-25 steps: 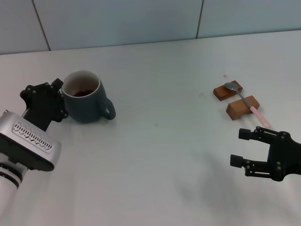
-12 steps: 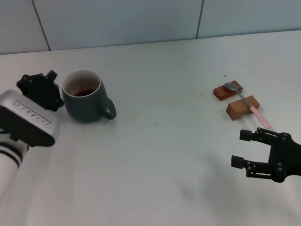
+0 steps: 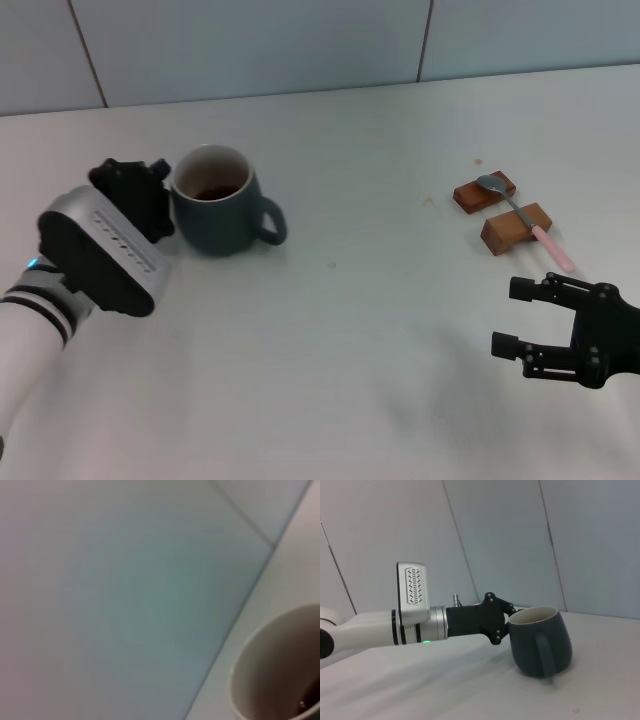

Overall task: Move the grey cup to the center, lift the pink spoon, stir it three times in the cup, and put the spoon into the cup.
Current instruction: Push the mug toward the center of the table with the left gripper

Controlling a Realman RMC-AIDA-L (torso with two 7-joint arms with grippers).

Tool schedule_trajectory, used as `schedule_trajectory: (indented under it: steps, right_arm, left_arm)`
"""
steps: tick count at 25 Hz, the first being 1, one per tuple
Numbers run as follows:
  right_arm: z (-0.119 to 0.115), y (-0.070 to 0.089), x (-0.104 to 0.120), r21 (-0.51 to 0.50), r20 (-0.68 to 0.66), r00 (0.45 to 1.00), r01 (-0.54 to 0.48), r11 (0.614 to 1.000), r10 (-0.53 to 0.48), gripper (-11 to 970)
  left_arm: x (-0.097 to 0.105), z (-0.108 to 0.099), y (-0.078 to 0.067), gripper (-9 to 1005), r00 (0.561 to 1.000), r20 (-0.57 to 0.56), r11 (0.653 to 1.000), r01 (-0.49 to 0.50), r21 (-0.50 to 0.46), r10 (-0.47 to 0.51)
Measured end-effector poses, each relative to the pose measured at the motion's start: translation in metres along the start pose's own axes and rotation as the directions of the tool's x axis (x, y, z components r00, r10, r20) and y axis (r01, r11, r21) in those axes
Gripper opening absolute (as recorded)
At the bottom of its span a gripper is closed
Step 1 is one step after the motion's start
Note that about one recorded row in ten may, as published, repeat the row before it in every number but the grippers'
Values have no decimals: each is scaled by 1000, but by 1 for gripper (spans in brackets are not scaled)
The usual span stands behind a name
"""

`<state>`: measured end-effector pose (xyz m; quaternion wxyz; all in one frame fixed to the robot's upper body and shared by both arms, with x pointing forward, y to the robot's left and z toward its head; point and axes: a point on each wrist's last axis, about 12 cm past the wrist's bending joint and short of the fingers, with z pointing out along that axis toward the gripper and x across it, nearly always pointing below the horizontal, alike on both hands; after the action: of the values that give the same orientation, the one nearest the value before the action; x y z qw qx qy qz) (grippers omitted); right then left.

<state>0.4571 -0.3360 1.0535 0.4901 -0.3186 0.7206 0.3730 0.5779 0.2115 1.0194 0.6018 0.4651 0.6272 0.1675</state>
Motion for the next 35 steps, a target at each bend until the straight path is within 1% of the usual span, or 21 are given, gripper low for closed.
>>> schedule_trajectory:
  steps: [6,7,8,11,12,13,14,19,21,22,23,24,26,27,28,30,31,32,33,34,35]
  right_arm:
    - [0,0,-1,-2,0,1000,1,1000,-1,842]
    - [0,0,-1,-2,0,1000,0,1000,0,842]
    - [0,0,-1,-2,0,1000,0,1000,0,842]
    - [-1,0,0,-2,0,1000,-1,1000,1,841]
    - [0,0,0,-2,0,1000,-1,1000,1,841]
    - [0,0,0,-2,0,1000,-1,1000,1,841]
    - [0,0,0,-2,0,1000,-1,1000,1,842]
    - [0,1,0,-3,2,1000,-4,1000,4,842]
    - [0,1,0,-2,2,1000,-4,1000,4,842]
    - [0,1,0,-1,3,1000,-5,1000,5,842]
    - [0,1,0,-1,3,1000,-5,1000,5,842]
    - [0,1,0,1,4,1000,-5,1000,5,842]
    - [-1,1,0,4,8,1000,-6,1000,6,842]
    - [-2,0,0,10,12,1000,-7,1000,7,842]
    - [-2,0,0,10,12,1000,-7,1000,7,842]
    - [-2,0,1,16,14,1000,-9,1000,9,842]
    - [-2,0,1,19,16,1000,-11,1000,11,842]
    - [-3,0,2,26,21,1000,-14,1000,14,842]
    - [-3,0,2,26,21,1000,-14,1000,14,841]
    - [-4,1,2,35,32,999,-19,999,18,841]
    - [-5,1,3,42,43,999,-25,999,23,841]
  left_arm:
    - [-13,4,-8,-1,996,68,995,-70,66,66]
    - [-21,5,-12,-2,992,102,993,-89,83,80]
    - [-21,5,-12,-2,992,102,993,-89,83,80]
    - [-31,7,-17,-2,985,149,989,-101,104,85]
    - [-38,7,-20,-2,979,183,986,-108,126,84]
    - [-38,7,-20,-2,979,183,986,-108,126,84]
    - [-43,7,-23,-2,974,211,983,-110,147,77]
    - [-48,5,-28,-1,969,237,980,-108,168,66]
    - [-49,1,-34,-1,966,249,975,-115,188,66]
    - [-49,-2,-38,-1,967,251,975,-100,199,47]
    - [-49,-2,-38,-1,967,251,975,-100,199,47]
    - [-49,-3,-38,-1,969,248,979,-68,194,18]
    - [-48,-7,-34,-1,967,244,986,37,163,-77]
    - [-47,-16,-24,-1,933,273,971,211,111,-234]
    - [-47,-16,-24,-1,933,273,971,211,111,-234]
    - [-44,-25,-16,-1,881,313,934,344,94,-355]
    - [-40,-30,-11,0,840,340,904,415,100,-423]
    - [-32,-38,-4,0,778,366,858,492,150,-510]
    - [-32,-38,-4,0,778,366,858,492,150,-510]
    - [-26,-42,-1,0,757,366,840,508,189,-541]
    - [-21,-46,1,0,729,356,811,524,260,-584]
